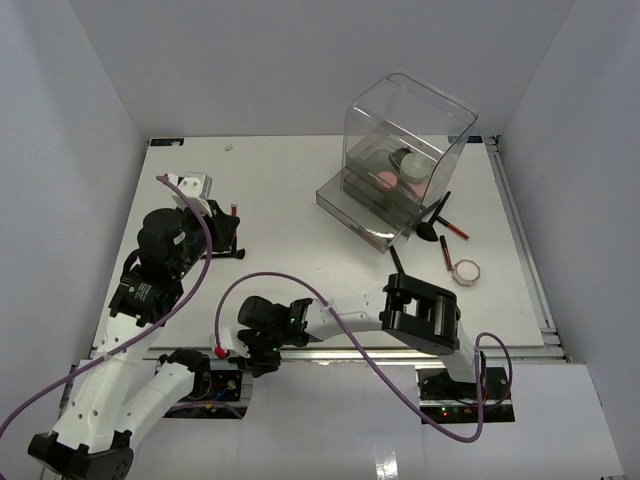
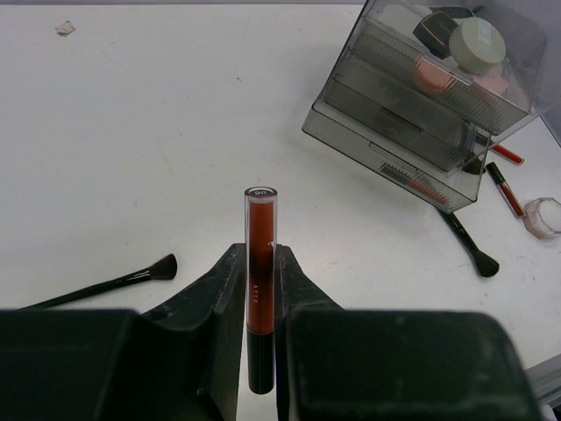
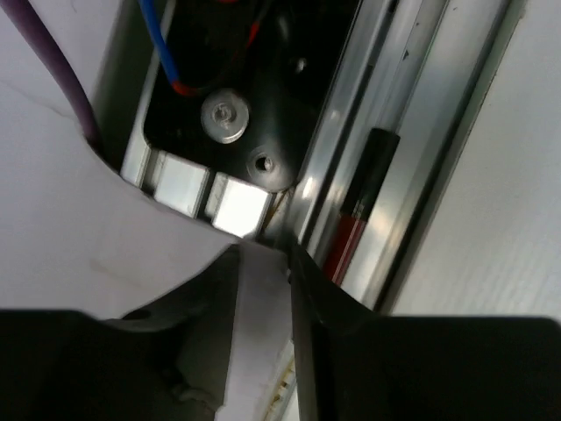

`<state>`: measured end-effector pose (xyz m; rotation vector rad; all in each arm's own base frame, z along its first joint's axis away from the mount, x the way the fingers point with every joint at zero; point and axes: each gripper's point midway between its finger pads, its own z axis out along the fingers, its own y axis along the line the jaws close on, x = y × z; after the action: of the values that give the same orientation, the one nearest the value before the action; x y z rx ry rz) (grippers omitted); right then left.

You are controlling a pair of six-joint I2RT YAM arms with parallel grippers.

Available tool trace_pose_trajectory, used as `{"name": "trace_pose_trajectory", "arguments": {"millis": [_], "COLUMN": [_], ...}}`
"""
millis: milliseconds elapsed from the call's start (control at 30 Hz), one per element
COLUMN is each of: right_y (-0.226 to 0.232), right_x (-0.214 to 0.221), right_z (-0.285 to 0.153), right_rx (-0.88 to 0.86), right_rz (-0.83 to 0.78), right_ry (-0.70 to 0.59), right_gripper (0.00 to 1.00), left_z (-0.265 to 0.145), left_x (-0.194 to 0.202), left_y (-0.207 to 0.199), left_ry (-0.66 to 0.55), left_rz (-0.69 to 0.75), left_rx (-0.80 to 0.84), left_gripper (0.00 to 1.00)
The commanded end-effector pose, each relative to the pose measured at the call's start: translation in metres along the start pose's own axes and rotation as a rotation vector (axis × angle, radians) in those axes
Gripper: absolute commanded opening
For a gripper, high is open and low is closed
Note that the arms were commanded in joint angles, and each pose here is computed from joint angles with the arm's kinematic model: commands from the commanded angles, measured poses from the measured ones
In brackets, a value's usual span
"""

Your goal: Organize the makeup

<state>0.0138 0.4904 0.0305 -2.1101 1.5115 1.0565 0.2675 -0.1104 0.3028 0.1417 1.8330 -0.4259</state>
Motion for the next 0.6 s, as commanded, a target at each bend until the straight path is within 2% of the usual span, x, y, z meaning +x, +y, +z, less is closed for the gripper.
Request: {"name": "trace_pose_trajectory", "arguments": {"millis": [0, 33, 200, 567], "right_y": [-0.025, -0.025, -0.026, -0.024], "right_x": [-0.011, -0.011, -0.008, -0.003], "right_z": [-0.019, -0.021, -0.018, -0.006], "right_rx": [0.098, 0.097, 0.098, 0.1], "right_rz": [0.018, 0.005, 0.001, 0.021], "right_ry": [-0.027, -0.031, -0.025, -0.001], "right_gripper": [0.2, 0.2, 0.31, 0.42], "left_z": [-0.012, -0.011, -0.012, -0.02], "left_x": [-0.012, -0.011, -0.009, -0.011], "left_y": [0.002, 0.001, -0.001, -0.004], "left_ry": [-0.039, -0.035, -0.031, -0.046], "left_rz": [0.007, 0.006, 0.001, -0.01], "left_rx": [-0.014, -0.008, 0.003, 0.015], "left_gripper": [0.0, 0.0, 0.0, 0.0]}}
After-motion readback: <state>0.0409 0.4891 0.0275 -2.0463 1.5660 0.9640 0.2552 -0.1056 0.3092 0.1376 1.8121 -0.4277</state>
